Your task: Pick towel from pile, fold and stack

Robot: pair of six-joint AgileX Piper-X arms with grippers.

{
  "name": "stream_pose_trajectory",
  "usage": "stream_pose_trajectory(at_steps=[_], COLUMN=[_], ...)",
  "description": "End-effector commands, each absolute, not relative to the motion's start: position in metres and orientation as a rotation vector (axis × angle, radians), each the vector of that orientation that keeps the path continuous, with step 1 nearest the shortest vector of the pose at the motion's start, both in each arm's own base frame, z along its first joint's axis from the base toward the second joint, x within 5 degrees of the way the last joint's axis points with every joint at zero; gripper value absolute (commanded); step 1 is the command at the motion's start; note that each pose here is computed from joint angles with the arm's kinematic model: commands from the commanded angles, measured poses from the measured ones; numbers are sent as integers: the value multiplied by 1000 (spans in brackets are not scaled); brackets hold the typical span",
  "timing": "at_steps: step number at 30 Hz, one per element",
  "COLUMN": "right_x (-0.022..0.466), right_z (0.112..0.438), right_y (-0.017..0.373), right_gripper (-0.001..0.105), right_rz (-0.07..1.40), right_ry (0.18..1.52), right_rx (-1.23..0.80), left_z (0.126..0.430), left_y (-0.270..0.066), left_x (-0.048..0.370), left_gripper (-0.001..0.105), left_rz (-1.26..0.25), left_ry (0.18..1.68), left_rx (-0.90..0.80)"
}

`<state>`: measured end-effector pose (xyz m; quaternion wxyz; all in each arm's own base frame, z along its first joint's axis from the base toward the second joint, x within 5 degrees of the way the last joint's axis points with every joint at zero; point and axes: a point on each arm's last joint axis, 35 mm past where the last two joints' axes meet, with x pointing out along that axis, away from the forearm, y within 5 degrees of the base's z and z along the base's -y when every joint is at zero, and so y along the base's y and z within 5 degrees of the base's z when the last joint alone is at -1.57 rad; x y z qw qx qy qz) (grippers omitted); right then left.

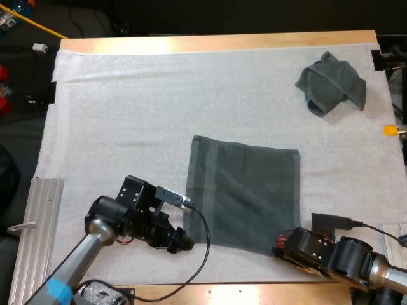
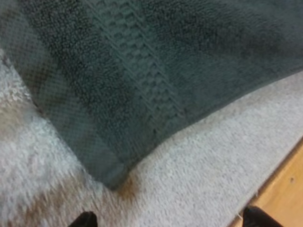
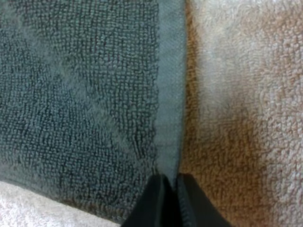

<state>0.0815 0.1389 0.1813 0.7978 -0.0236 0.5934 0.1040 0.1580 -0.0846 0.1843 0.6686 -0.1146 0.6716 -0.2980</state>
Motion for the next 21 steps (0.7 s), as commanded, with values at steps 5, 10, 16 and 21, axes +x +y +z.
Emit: stream_pose_trajectory(at_steps=[5, 10, 16, 21], right_x=[83, 83, 83, 83], right_z=[184, 184, 184, 184], right_y=[139, 139, 139, 139], right_gripper=[0, 0, 0, 0], right_rz=[222, 222, 222, 222], right_ry=[1269, 1269, 1269, 1269], right_rx=[-55, -55, -55, -55], left_z=[170, 154, 139, 129], left_y=[-91, -95, -99, -100], left_x=[171, 179, 185, 186], left_gripper=[60, 60, 60, 60], left_rz=[-646, -594, -610, -571], left_ry=[1540, 1587, 1641, 1689], left_rx=[-312, -354, -422, -448])
